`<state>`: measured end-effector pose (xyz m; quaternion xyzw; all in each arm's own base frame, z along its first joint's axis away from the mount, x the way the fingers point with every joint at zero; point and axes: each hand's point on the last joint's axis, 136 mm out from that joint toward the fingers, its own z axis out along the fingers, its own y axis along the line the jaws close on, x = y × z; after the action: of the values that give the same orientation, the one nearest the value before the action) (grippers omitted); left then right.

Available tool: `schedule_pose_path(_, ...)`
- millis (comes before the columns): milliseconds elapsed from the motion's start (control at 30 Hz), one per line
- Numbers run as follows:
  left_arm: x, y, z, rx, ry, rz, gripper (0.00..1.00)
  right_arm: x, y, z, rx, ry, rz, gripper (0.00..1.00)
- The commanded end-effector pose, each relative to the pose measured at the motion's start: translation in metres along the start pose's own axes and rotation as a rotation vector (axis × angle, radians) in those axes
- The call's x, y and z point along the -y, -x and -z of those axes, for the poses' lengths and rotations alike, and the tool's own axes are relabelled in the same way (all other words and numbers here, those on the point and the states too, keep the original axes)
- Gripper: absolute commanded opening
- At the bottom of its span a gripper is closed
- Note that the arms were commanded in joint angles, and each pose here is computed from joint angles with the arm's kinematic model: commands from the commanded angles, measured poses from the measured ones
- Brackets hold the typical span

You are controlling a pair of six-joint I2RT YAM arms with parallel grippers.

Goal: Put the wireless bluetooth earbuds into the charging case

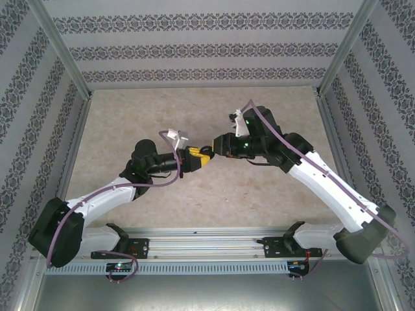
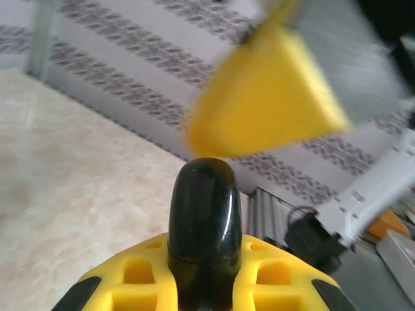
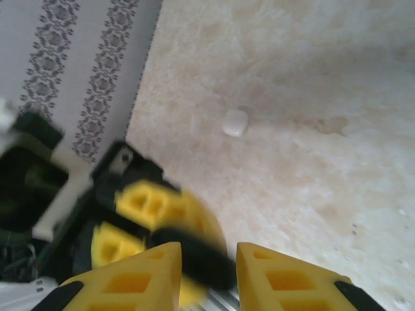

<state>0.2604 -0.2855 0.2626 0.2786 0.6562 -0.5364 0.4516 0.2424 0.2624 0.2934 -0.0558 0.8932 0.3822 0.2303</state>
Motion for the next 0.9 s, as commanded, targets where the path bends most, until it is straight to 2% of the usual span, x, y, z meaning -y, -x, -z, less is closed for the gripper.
schedule_pose_path(0,-0.041,-0.004,0.006,0.009,0.158,0.143,0.0,0.029,-0.013,0.026,0.022,-0.152,0.038,0.3)
schedule_pose_path(200,-0.081,-0.032,-0.002,-0.11,0.307,0.275,0.0,0.067,-0.021,0.064,0.149,-0.251,0.006,0.35)
schedule_pose_path(333,-0.107,-0.051,-0.019,-0.174,0.364,0.411,0.0,0.095,-0.035,0.084,0.221,-0.302,-0.036,0.36)
schedule_pose_path(400,-0.114,-0.06,-0.032,-0.205,0.387,0.437,0.0,0.107,-0.042,0.09,0.237,-0.327,-0.044,0.37)
schedule_pose_path(500,-0.121,-0.073,-0.058,-0.244,0.42,0.445,0.0,0.122,-0.05,0.097,0.239,-0.377,-0.05,0.4)
schedule_pose_path(633,-0.139,-0.097,-0.092,-0.311,0.523,0.521,0.0,0.143,-0.061,0.103,0.2,-0.466,-0.073,0.46)
schedule_pose_path(733,-0.139,-0.107,-0.127,-0.341,0.54,0.507,0.0,0.162,-0.067,0.111,0.184,-0.55,-0.089,0.49)
schedule_pose_path(867,-0.139,-0.118,-0.176,-0.357,0.546,0.501,0.0,0.175,-0.066,0.116,0.199,-0.578,-0.096,0.54)
